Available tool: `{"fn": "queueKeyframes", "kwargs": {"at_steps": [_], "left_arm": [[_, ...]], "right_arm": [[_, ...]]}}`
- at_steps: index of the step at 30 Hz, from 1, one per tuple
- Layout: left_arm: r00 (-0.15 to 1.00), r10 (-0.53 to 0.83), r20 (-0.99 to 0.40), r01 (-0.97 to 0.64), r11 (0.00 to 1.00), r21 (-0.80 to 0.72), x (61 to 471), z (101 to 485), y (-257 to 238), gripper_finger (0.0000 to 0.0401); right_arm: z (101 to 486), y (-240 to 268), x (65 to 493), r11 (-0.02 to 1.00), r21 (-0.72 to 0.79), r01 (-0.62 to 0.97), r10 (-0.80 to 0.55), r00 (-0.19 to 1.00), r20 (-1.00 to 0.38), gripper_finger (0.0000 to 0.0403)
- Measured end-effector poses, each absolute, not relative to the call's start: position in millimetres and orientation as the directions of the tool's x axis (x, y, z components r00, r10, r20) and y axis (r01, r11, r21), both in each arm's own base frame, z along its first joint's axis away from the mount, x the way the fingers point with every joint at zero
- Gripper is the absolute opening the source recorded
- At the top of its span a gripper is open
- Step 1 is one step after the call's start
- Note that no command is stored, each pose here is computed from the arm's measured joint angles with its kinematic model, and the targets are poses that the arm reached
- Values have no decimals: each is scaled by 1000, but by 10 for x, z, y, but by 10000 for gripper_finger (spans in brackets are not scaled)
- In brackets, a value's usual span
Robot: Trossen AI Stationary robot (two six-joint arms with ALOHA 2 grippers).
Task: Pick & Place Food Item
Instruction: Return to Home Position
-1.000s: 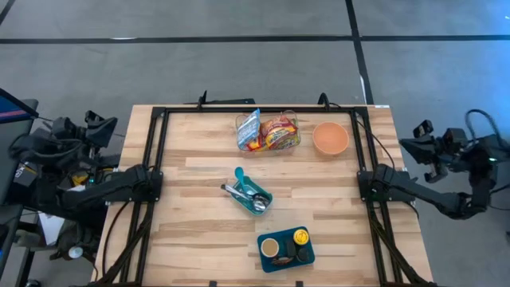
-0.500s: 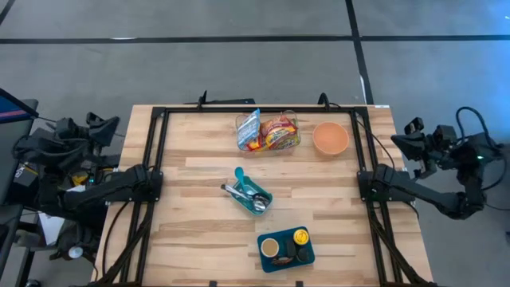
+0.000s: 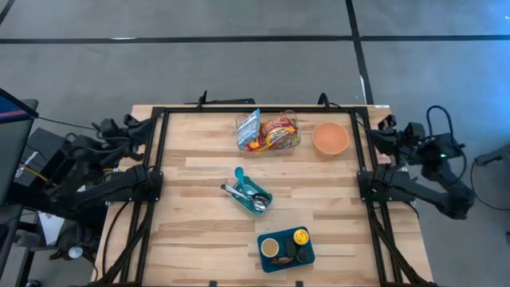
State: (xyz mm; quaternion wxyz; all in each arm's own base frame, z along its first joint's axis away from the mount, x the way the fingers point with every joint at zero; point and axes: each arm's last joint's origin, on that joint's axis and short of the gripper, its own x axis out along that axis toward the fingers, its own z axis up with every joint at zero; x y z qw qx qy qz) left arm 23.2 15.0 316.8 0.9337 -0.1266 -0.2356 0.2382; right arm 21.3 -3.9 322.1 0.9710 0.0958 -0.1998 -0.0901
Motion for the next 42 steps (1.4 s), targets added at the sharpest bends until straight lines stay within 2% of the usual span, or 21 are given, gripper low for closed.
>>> {"fn": "queueKeyframes", "kwargs": {"at_steps": [7, 14, 19, 27, 37, 42], "left_arm": [[759, 514, 400, -415, 855, -310, 523, 2764, 282, 8], [738, 565, 368, -482, 824, -298, 676, 2414, 367, 8], [750, 575, 327, -498, 816, -294, 757, 2180, 404, 8], [760, 578, 297, -505, 813, -291, 820, 1947, 432, 8], [780, 585, 223, -539, 808, -237, 840, 1872, 440, 8], [790, 589, 174, -558, 806, -197, 849, 1823, 444, 8]], "right_arm": [[2965, -174, 412, 943, 161, 292, -332, 861, 386, 1], [2742, -293, 506, 838, 206, 506, -546, 772, 324, 1], [2580, -330, 583, 833, 181, 523, -554, 785, 277, 1], [2305, -379, 712, 851, 230, 473, -522, 812, 263, 1], [1896, -426, 842, 871, 215, 442, -485, 843, 233, 1], [1799, -436, 862, 863, 210, 460, -493, 858, 147, 1]]}}
